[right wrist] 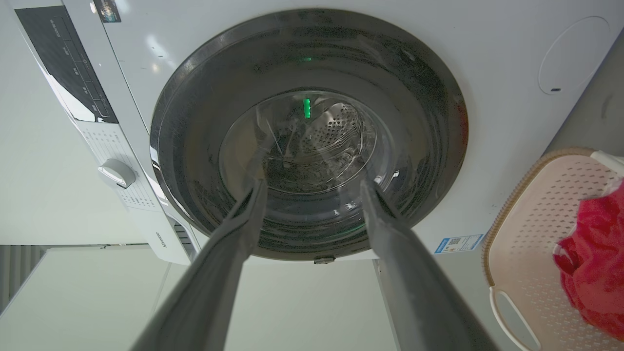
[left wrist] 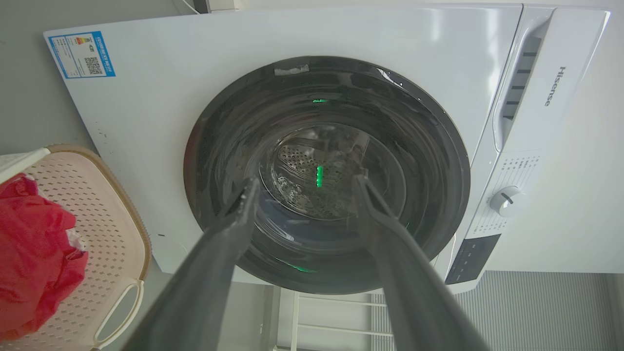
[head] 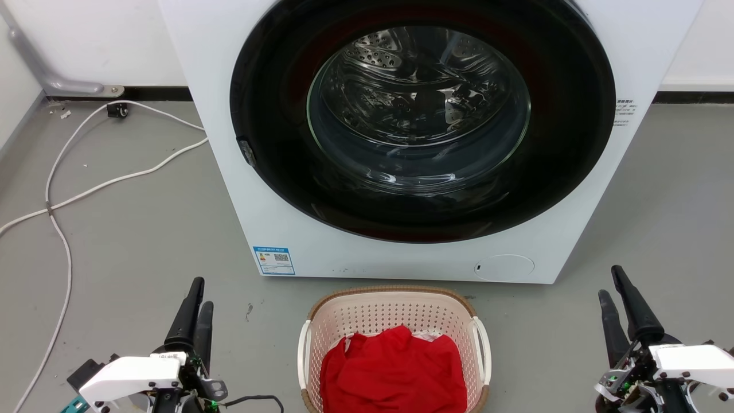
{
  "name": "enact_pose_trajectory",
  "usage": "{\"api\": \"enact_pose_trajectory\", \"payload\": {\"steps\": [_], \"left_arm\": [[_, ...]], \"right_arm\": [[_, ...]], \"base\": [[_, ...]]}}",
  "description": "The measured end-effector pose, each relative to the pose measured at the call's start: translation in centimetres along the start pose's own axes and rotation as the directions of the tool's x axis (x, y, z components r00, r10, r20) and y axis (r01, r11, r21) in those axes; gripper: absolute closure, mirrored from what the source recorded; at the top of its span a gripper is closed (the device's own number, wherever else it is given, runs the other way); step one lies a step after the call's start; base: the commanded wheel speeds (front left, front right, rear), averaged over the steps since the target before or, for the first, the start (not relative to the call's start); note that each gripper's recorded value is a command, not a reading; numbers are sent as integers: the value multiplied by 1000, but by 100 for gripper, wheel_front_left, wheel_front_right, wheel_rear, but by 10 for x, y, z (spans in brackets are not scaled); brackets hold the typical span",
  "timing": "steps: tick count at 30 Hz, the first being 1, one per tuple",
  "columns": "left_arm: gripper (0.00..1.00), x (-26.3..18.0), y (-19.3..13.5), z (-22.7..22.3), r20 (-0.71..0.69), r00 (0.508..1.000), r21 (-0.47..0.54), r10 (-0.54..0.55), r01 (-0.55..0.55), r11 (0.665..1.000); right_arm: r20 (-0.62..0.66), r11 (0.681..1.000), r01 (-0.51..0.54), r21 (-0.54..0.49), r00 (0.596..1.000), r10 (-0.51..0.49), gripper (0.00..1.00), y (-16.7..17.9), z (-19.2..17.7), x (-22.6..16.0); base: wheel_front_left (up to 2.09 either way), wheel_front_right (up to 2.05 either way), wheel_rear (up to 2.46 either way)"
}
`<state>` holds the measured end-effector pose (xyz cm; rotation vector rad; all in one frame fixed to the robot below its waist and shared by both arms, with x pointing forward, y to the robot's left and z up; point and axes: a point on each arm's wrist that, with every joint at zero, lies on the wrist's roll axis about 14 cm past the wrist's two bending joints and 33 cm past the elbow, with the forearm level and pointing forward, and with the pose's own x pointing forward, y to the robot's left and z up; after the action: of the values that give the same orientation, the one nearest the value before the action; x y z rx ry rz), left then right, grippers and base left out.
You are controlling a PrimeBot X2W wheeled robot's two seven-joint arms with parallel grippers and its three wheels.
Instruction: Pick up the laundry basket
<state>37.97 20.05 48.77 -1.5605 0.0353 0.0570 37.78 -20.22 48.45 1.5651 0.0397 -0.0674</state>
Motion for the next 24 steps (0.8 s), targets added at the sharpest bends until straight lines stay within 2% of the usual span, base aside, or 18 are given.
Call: {"api": "enact_pose_trajectory", "payload": {"steps": [6, 11, 18, 24], "left_arm": [[0, 1, -4, 2, 18, 1000, 85, -8, 6, 996], [0, 1, -9, 0, 18, 1000, 198, -11, 7, 980], [0, 3, -13, -8, 7, 1000, 351, -7, 4, 936], [0, 1, -13, -14, 4, 1000, 455, -3, 1, 890]], "right_arm": [[18, 995, -8, -104, 1000, 9, 0, 4, 3, 0], [14, 970, -29, -243, 999, 33, 0, 12, 1, 1], [-8, 903, -54, -426, 998, 56, 0, 20, -8, 0], [-24, 830, -60, -555, 998, 56, 0, 19, -14, -3]], "base": [[0, 0, 0], [0, 0, 0], [0, 0, 0], [0, 0, 0]]}}
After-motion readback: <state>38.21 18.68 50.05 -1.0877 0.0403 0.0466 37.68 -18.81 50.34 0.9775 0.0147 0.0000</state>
